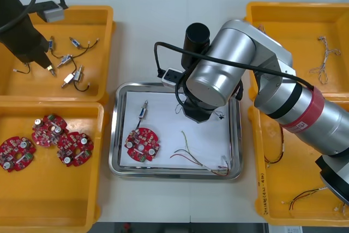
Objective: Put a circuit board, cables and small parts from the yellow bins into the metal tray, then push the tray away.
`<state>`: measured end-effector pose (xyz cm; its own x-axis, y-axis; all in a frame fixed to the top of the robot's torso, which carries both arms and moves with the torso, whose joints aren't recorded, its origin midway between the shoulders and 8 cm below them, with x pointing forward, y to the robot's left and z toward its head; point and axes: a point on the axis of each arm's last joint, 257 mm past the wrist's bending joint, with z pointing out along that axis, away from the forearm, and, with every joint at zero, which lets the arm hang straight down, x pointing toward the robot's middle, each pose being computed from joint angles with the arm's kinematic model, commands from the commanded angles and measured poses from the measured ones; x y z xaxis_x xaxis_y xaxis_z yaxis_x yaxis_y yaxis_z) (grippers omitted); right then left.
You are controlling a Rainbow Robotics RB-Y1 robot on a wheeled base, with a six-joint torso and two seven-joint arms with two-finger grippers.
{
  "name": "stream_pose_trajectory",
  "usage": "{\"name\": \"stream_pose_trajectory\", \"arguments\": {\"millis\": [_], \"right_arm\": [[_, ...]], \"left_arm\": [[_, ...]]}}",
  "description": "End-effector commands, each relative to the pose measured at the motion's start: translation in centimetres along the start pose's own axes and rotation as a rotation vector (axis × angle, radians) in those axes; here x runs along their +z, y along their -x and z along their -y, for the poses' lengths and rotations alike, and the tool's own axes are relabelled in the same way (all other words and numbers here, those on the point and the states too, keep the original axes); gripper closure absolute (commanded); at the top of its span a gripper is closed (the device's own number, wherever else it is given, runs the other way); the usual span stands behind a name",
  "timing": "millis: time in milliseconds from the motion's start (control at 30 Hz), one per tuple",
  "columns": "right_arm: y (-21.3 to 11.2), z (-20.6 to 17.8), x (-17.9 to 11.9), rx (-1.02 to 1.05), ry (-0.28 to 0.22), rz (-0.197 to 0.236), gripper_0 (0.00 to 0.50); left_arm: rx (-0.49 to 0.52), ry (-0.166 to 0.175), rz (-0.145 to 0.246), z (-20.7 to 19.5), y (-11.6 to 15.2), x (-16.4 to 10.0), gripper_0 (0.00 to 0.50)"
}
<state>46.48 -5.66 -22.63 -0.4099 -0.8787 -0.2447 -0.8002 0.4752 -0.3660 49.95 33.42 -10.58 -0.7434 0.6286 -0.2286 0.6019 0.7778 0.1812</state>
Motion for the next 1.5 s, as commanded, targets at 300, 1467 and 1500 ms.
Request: {"name": "stream_pose_trajectory", "arguments": {"millis": [300,1467,1500], "right_arm": [[0.9,-1.5,1.6,-0.057,-0.003,0.033,0.500],[-1.2,-0.5,-3.9,-0.003,0.059,-0.028,0.000],[-1.3,-0.5,-4.6,-0.006,0.070,-0.028,0.000]], "left_arm": [[-0.025,0.075,0.097,-4.6,1.4,-1.0,0.000],[-0.081,0.037,0.168,-2.1,1.6,10.5,0.000],[-0.083,0.034,0.169,-1.9,1.6,10.9,0.000]]}}
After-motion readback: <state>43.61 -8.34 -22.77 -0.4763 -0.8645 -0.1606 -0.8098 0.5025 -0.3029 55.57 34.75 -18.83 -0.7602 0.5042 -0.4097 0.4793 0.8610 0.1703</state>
